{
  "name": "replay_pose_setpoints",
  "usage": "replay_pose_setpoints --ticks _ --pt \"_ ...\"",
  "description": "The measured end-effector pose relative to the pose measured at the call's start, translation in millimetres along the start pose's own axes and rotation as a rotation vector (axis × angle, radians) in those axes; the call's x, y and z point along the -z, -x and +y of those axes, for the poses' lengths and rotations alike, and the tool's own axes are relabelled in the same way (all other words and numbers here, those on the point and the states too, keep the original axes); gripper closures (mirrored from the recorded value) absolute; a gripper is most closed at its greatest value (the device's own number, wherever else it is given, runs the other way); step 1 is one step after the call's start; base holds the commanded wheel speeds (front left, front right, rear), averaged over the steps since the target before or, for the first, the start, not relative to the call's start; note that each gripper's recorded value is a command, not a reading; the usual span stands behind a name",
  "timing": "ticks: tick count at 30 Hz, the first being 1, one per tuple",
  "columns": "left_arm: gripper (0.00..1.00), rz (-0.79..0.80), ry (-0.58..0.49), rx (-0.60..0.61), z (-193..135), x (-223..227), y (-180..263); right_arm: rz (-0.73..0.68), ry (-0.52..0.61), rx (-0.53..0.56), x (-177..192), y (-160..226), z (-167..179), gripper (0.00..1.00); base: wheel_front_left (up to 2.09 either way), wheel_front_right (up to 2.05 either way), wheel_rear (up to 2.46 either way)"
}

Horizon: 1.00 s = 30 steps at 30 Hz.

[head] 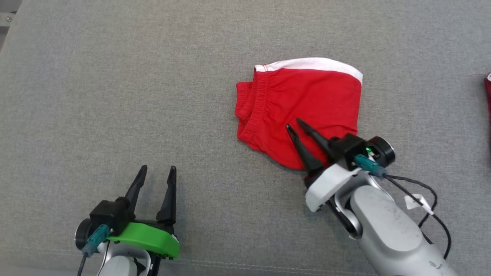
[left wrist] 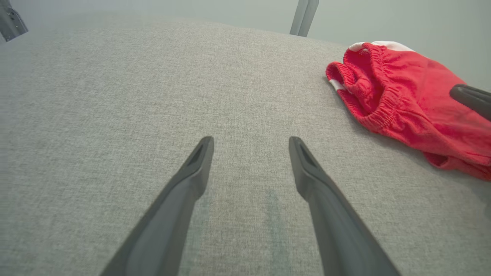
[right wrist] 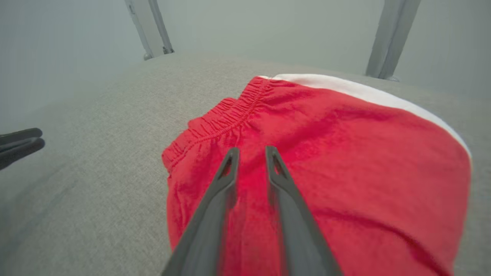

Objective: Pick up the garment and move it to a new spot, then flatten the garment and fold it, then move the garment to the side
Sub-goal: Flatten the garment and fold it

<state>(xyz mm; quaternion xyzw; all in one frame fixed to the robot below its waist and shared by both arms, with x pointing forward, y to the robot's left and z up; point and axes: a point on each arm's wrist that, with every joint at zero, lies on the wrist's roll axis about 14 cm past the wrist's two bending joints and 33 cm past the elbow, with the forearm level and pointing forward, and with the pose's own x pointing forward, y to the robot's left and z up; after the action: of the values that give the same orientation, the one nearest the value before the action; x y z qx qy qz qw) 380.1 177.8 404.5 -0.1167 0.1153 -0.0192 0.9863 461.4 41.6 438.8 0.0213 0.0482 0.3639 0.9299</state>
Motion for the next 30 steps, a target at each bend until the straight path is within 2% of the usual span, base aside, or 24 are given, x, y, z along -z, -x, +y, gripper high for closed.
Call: replay_pose_setpoints --ticks 2,3,9,12,15,18,21,23,27,29,30 --pt "0.00 -0.013 -0.002 -0.004 1.4 -4.0 0.6 -0.010 -0.057 0.065 -2.0 10.6 -16.9 0.00 0.00 0.00 0.00" --pt "0.00 -0.027 -0.005 -0.004 1.2 -8.0 2.0 0.027 -0.124 0.132 1.0 21.7 -36.7 0.00 0.00 0.00 0.00" --pt "0.00 -0.057 -0.006 0.004 -2.4 -16.7 1.0 0.182 -0.407 0.313 13.4 52.5 -91.6 0.00 0.00 0.00 0.00" --pt "0.00 -0.056 -0.008 0.007 -4.0 -16.0 1.3 0.242 -0.550 0.333 18.7 55.3 -98.7 0.00 0.00 0.00 0.00" --pt "0.00 -0.054 -0.007 0.005 -4.5 -15.4 3.1 0.244 -0.590 0.320 8.4 47.8 -101.5 0.00 0.00 0.00 0.00" --pt "0.00 -0.066 -0.006 -0.015 1.2 -19.0 6.4 0.169 -0.518 0.303 -19.5 40.5 -104.9 0.00 0.00 0.00 0.00" --pt "0.00 -0.079 -0.003 -0.042 8.5 -22.5 13.6 0.051 -0.268 0.308 -54.6 46.1 -109.2 0.00 0.00 0.00 0.00" --pt "0.00 -0.078 0.001 -0.059 12.4 -21.3 20.8 0.003 -0.154 0.332 -61.2 59.7 -110.3 0.00 0.00 0.00 0.00" --pt "0.00 -0.092 0.003 -0.086 19.6 -24.0 31.2 -0.039 -0.160 0.372 -50.6 87.5 -97.0 0.00 0.00 0.00 0.00" --pt "0.00 -0.103 0.000 -0.095 22.2 -27.1 35.3 -0.079 -0.127 0.417 -53.4 106.7 -102.9 0.00 0.00 0.00 0.00" --pt "0.00 -0.119 0.002 -0.105 25.0 -31.1 39.2 -0.111 -0.080 0.465 -53.0 128.1 -108.6 0.00 0.00 0.00 0.00"
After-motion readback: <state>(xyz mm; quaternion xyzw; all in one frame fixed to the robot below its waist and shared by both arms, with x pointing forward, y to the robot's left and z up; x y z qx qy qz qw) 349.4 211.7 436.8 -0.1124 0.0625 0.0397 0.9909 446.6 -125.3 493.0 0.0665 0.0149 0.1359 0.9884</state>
